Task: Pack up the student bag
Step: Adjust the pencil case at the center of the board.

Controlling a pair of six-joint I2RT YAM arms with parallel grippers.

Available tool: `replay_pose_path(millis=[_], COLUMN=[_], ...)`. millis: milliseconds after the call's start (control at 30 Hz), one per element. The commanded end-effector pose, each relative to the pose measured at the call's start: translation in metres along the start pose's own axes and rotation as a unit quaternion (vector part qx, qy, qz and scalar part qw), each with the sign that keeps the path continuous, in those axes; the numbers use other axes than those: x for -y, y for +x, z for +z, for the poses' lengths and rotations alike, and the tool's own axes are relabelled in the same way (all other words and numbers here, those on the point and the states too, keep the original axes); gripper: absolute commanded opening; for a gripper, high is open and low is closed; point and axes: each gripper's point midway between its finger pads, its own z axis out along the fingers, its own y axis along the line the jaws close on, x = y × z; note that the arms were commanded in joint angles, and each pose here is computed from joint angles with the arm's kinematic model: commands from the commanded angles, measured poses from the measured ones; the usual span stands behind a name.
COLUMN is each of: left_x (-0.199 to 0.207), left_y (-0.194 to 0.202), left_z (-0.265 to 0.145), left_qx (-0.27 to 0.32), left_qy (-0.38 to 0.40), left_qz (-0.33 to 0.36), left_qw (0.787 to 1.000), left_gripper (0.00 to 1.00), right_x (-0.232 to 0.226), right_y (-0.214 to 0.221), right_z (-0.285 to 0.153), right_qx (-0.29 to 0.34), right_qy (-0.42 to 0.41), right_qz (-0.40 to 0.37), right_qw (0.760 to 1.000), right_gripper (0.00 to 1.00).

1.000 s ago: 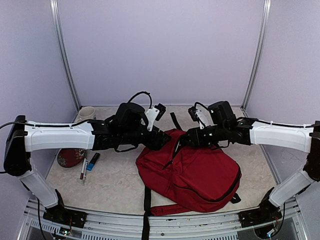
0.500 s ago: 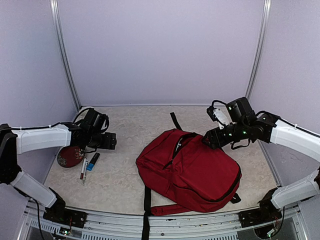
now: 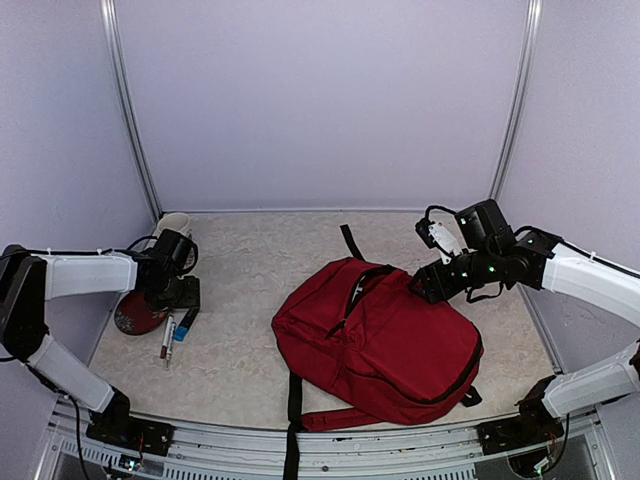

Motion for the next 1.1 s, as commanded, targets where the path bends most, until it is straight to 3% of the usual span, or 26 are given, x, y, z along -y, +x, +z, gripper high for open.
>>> replay_pose_path(millis=[0, 267, 400, 500, 700, 833, 900, 1067], left_x=[0.005, 0.014, 0.028, 0.043, 0.061, 0.069, 0.065, 0.054], left_y=[0.033, 0.061, 0.069, 0.075, 0.082, 0.094, 0.098, 0.091], left_z=[0.022, 0.044, 0.046, 0.044, 0.036, 0.021, 0.018, 0.023], left_qx=[-0.056, -0.105, -0.122, -0.128, -0.143, -0.160, -0.170, -0.186], left_qy=[0.031, 0.048, 0.058, 0.059, 0.084, 0.090, 0.084, 0.066], left_qz=[0.017, 0.040, 0.068, 0.099, 0.112, 0.128, 0.127, 0.092], left_qw=[0.998, 0.992, 0.989, 0.985, 0.980, 0.975, 0.974, 0.976], left_gripper=[0.61, 0.53, 0.32, 0.27, 0.29, 0.50, 0.52, 0.41], right_x=[0.005, 0.005, 0.007, 0.006, 0.005, 0.004, 0.003, 0.001], right_y=[0.000, -0.004, -0.008, -0.012, -0.016, -0.018, -0.019, -0.024], right_z=[-0.002, -0.004, -0.008, -0.010, -0.012, -0.013, -0.013, -0.015], right_qx=[0.005, 0.007, 0.014, 0.019, 0.022, 0.025, 0.027, 0.029], right_qy=[0.007, 0.008, 0.012, 0.010, 0.008, 0.006, 0.002, -0.004], right_qz=[-0.002, -0.002, -0.002, -0.002, -0.003, -0.001, -0.001, -0.001], right_qw=[1.000, 1.000, 1.000, 1.000, 1.000, 1.000, 1.000, 1.000], right_gripper=[0.71, 0.72, 0.72, 0.72, 0.72, 0.72, 0.72, 0.72])
